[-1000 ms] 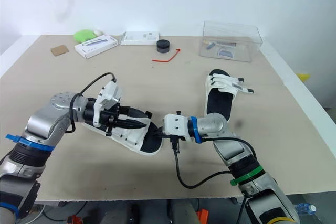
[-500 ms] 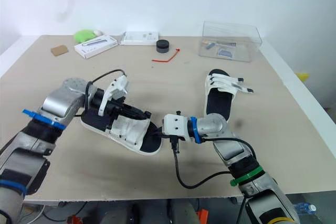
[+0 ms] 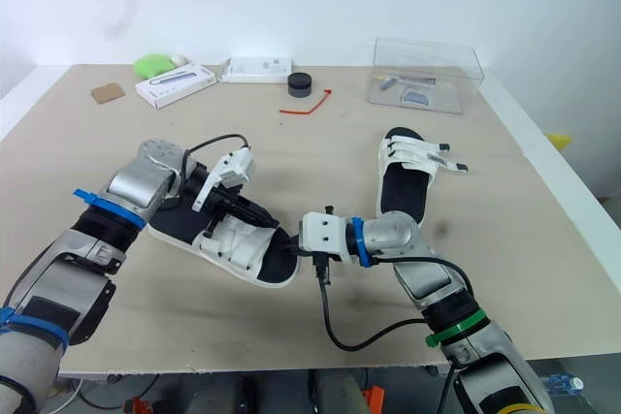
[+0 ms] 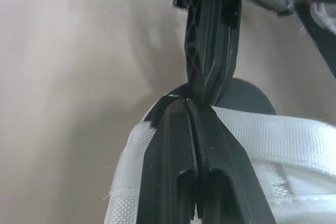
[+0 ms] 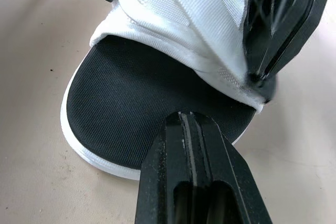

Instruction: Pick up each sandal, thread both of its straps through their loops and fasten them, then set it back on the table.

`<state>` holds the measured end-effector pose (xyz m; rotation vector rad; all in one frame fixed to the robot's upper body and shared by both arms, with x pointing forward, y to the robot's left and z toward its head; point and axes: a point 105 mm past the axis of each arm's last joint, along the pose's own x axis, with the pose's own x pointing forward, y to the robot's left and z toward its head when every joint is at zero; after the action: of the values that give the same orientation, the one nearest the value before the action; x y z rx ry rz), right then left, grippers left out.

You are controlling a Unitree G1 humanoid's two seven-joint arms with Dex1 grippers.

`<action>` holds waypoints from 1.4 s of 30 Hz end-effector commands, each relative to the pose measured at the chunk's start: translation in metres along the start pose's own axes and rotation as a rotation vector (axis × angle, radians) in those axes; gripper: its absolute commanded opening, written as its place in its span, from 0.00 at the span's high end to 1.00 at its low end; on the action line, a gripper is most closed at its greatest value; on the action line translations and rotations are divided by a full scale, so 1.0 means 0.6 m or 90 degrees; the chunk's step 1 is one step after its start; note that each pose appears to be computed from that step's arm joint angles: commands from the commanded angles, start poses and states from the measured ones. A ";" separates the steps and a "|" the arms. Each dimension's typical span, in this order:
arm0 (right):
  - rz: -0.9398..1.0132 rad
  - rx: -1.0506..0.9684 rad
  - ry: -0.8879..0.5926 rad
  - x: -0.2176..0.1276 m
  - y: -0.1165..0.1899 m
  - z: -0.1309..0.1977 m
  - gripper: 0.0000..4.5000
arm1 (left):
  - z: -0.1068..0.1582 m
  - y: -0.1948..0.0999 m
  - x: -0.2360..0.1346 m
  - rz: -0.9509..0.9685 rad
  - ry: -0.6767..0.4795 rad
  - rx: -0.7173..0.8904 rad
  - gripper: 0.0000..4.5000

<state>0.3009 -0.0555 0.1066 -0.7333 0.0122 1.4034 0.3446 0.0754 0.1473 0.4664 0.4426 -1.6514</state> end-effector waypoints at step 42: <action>-0.173 0.213 -0.168 -0.184 -0.032 0.035 0.01 | -0.061 -0.026 -0.113 0.240 -0.078 0.135 0.00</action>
<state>0.2885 -0.1401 0.1619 -0.2676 0.0094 1.2137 0.3403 0.1565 0.1458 0.5345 0.1203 -1.3330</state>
